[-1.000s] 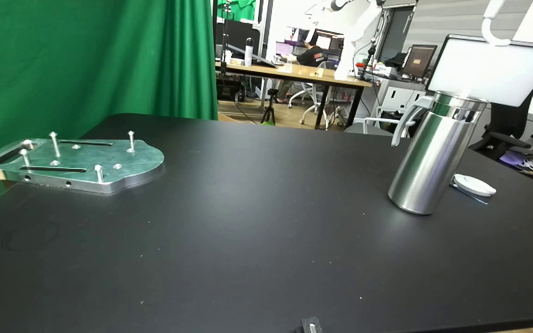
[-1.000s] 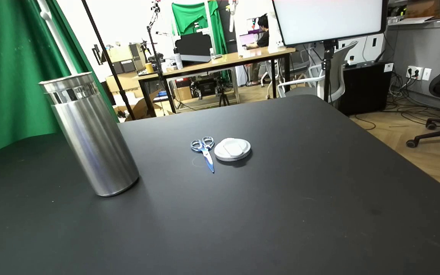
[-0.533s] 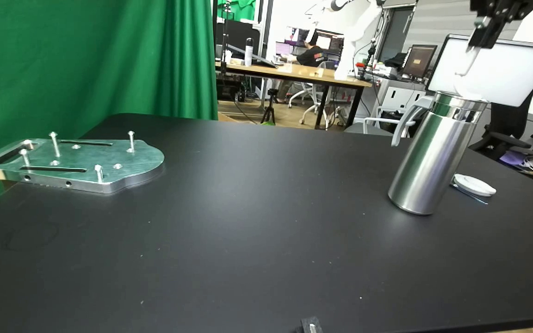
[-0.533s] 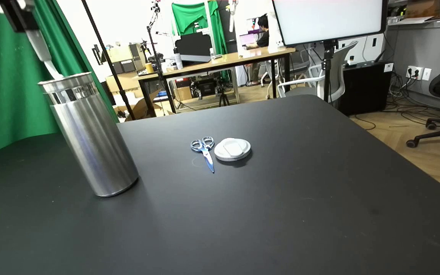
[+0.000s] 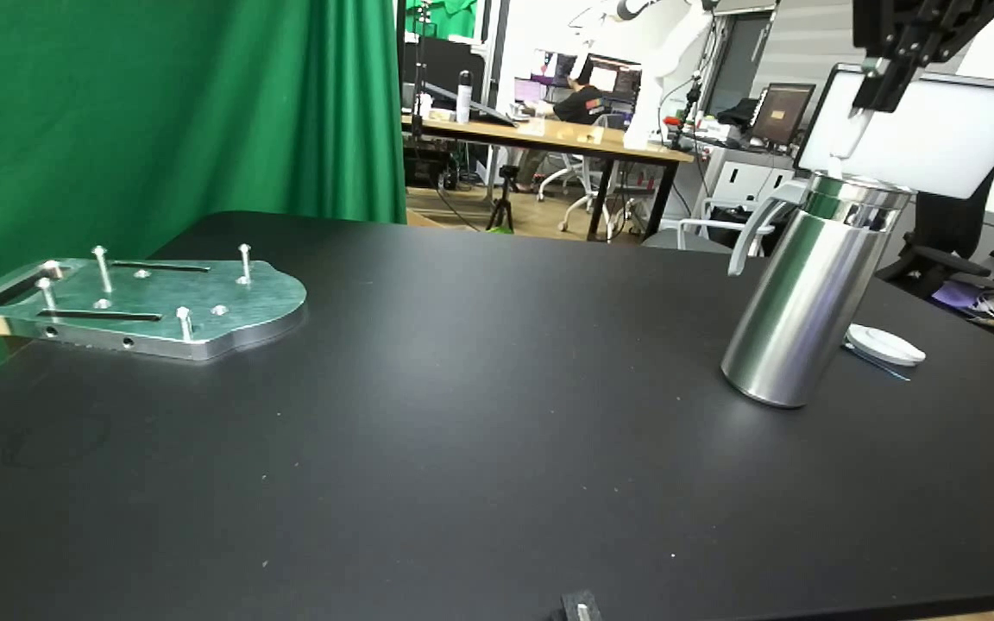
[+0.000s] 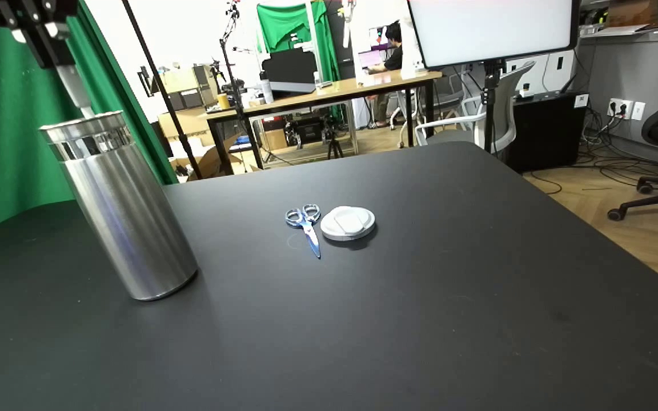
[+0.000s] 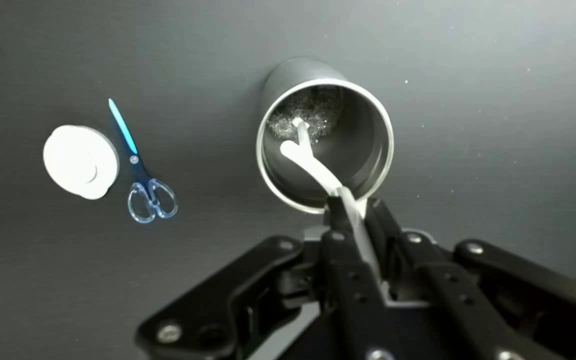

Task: Move the brush inside the flask up and down

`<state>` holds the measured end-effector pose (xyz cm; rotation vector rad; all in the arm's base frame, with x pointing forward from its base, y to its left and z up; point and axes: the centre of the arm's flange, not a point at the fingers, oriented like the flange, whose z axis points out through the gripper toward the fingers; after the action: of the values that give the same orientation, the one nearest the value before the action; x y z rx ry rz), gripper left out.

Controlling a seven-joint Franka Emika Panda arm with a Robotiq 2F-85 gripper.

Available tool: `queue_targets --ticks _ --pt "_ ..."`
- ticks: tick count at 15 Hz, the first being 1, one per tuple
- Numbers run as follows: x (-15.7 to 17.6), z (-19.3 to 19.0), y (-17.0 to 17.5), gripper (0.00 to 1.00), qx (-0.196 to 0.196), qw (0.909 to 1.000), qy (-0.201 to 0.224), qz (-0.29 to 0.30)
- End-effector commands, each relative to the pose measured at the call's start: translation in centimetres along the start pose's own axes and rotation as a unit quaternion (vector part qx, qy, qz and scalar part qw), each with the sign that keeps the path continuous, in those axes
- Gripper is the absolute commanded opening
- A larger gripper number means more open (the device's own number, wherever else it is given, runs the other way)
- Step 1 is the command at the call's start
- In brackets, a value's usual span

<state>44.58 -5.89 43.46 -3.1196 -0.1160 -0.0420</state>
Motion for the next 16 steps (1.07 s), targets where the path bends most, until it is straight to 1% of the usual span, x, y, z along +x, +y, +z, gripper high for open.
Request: queue_targets --ticks 1,4,5,7,10,14,16 --pt "0.0 -6.5 2.0 0.04 -0.007 0.9994 0.034 0.009" --pt "-0.6 -10.9 3.4 0.04 -0.006 0.9983 0.057 0.012" --pt "-0.8 -11.7 3.5 0.04 -0.004 0.9980 0.062 0.012" --pt "-1.0 -11.7 3.4 0.04 0.001 0.9977 0.068 0.009" --pt "-1.1 -8.2 2.2 0.04 0.004 0.9982 0.060 0.008" --pt "-1.0 -0.9 0.4 0.04 0.015 0.9998 0.011 0.000" --pt "-1.0 1.9 -0.2 0.04 0.017 0.9998 -0.010 -0.004"
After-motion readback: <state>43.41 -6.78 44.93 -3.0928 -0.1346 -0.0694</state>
